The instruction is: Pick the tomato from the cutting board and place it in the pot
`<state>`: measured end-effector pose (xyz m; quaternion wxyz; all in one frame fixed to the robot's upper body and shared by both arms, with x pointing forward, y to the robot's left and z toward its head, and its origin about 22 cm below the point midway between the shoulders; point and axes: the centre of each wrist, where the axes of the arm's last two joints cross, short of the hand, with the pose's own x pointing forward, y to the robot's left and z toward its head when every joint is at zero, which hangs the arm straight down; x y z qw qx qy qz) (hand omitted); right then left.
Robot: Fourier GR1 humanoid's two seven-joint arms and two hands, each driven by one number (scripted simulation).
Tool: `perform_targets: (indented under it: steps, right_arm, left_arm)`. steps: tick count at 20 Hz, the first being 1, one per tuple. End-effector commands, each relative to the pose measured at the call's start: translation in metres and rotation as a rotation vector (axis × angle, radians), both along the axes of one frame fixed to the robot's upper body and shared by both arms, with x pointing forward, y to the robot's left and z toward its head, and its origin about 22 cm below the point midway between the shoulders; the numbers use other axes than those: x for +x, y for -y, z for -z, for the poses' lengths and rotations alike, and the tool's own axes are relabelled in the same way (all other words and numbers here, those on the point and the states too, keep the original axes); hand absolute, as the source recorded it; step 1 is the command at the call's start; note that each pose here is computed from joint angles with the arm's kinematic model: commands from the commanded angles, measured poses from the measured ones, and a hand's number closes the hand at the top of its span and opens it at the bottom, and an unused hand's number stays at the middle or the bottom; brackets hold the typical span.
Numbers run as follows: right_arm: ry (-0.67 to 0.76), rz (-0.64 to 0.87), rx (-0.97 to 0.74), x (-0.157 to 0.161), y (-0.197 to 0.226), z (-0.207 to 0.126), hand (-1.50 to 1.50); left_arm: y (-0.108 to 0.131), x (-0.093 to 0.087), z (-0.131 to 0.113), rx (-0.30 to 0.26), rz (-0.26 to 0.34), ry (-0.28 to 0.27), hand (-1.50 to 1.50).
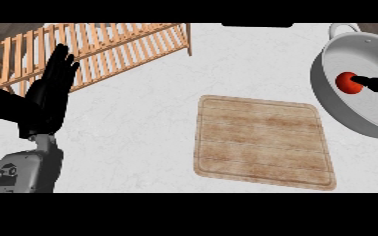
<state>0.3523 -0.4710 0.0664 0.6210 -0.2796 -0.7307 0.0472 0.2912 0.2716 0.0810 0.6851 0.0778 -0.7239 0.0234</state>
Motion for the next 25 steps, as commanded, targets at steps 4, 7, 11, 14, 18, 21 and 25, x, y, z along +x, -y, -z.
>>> perform_targets:
  steps: [4, 7, 11, 14, 18, 21, 25]
  right_arm:
    - [0.088, 0.041, 0.153, -0.037, 0.057, -0.026, -1.5]
    - [0.089, 0.02, 0.17, -0.058, 0.075, -0.022, -1.5]
    - [0.067, 0.015, 0.158, -0.08, 0.098, -0.037, -1.5]
    - [0.064, -0.021, 0.178, -0.109, 0.114, -0.027, -1.5]
    - [0.054, -0.009, 0.162, -0.12, 0.121, -0.03, -1.5]
    - [0.038, -0.006, 0.138, -0.125, 0.125, -0.034, -1.5]
    - [0.049, -0.005, 0.152, -0.13, 0.126, -0.028, -1.5]
  left_arm:
    - [0.003, 0.001, -0.003, 0.008, 0.003, 0.002, 0.0]
    - [0.0, -0.002, 0.004, -0.01, 0.006, 0.017, 0.0]
    - [-0.01, -0.004, 0.004, -0.016, 0.007, -0.002, 0.0]
    - [-0.012, 0.001, -0.005, -0.021, -0.001, 0.013, 0.0]
    - [0.001, 0.006, 0.002, -0.013, 0.007, 0.0, 0.0]
    - [-0.012, -0.002, -0.007, -0.003, 0.013, 0.018, 0.0]
    - [-0.001, -0.003, -0.009, -0.014, 0.016, 0.001, 0.0]
